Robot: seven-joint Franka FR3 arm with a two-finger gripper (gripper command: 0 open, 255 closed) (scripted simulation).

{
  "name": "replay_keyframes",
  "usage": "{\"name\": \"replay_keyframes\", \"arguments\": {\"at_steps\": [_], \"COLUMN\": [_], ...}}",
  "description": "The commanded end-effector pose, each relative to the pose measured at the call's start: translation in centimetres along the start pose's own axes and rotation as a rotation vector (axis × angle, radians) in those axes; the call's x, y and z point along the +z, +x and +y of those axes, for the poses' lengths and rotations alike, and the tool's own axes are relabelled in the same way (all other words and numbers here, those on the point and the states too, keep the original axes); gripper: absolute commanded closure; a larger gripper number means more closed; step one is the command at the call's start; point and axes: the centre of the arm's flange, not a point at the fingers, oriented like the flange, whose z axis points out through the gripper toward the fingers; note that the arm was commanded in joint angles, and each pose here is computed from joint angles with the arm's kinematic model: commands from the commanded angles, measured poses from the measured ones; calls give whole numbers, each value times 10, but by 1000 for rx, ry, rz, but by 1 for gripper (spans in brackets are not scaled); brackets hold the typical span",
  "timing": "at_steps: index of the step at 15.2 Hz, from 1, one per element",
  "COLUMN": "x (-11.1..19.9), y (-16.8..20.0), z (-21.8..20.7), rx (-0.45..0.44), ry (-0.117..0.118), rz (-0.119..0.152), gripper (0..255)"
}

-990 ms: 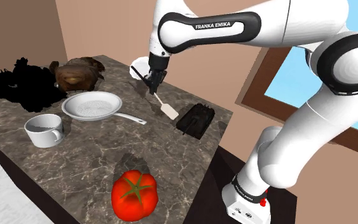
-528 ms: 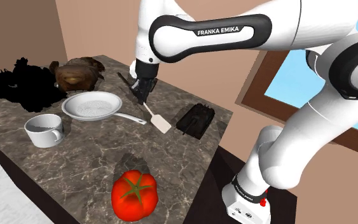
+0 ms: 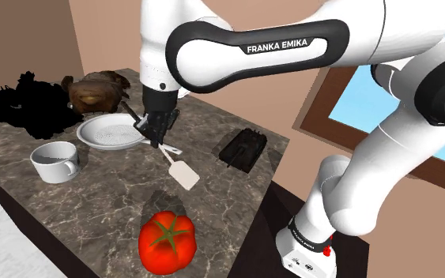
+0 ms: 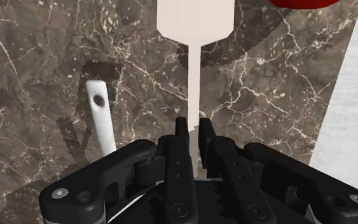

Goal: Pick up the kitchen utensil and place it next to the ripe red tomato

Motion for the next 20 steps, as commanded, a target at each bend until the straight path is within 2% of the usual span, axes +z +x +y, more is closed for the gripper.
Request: {"name": "replay_keyframes", "arguments": {"at_steps": [1,4,20], "x": [1,0,85], "y": [-5,-12,-18], "z": [-25,-65,-65], "rx": [2,2,2], "ry": [0,0,0], "rz": [0,0,0], "gripper": [255,255,255]}}
